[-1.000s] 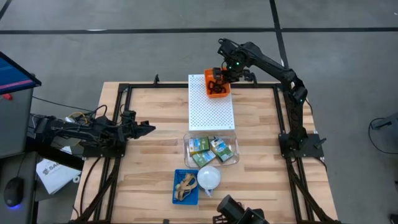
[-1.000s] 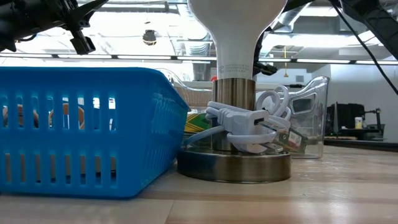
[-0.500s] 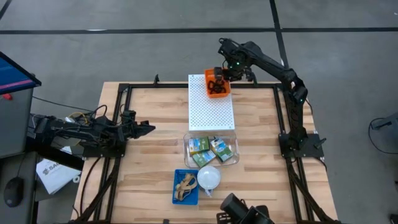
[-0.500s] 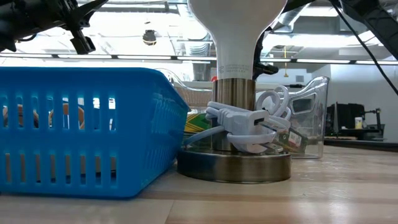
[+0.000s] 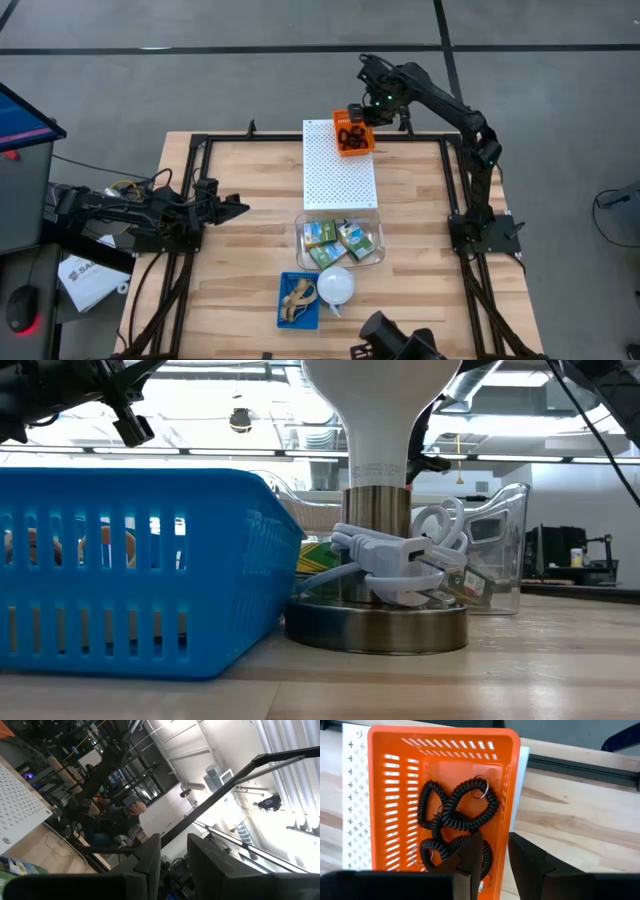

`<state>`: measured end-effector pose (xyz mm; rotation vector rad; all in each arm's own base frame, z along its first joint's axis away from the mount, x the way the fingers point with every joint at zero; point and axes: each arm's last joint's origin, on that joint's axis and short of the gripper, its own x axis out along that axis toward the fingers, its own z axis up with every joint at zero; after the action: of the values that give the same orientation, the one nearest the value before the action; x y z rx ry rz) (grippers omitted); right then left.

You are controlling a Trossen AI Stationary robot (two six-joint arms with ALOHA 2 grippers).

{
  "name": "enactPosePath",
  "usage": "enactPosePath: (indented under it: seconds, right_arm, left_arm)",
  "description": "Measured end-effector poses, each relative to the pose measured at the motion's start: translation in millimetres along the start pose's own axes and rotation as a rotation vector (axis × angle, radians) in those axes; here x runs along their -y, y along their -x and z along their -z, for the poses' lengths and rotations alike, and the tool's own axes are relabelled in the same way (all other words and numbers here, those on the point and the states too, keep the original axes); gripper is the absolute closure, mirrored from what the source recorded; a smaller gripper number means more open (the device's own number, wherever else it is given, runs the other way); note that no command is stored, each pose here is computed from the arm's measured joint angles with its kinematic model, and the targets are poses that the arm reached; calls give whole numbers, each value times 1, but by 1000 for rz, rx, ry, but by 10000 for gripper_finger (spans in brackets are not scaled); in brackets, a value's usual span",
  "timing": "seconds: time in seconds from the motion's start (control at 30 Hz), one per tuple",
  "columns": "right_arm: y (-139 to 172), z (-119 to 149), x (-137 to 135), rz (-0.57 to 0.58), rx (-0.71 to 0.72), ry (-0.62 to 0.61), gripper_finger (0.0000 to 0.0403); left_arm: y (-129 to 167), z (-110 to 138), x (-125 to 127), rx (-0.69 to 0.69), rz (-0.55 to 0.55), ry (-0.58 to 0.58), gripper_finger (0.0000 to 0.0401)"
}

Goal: Pick & Place Office Desk Supplies
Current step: Put the blue bin with rubber bands on the shelf

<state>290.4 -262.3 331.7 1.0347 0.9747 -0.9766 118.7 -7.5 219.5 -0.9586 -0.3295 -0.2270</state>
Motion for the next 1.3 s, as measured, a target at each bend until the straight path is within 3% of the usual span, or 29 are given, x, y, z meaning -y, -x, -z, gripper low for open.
enactPosePath:
  seconds: [0.4, 1.3]
  right_arm:
    - [-2, 7, 1, 55, -46, 18, 313]
    - [-2, 16, -6, 55, -88, -3, 313]
  left_arm:
    - [0, 0, 0, 3, -2, 3, 313]
    - [0, 0, 0, 3, -2, 4, 313]
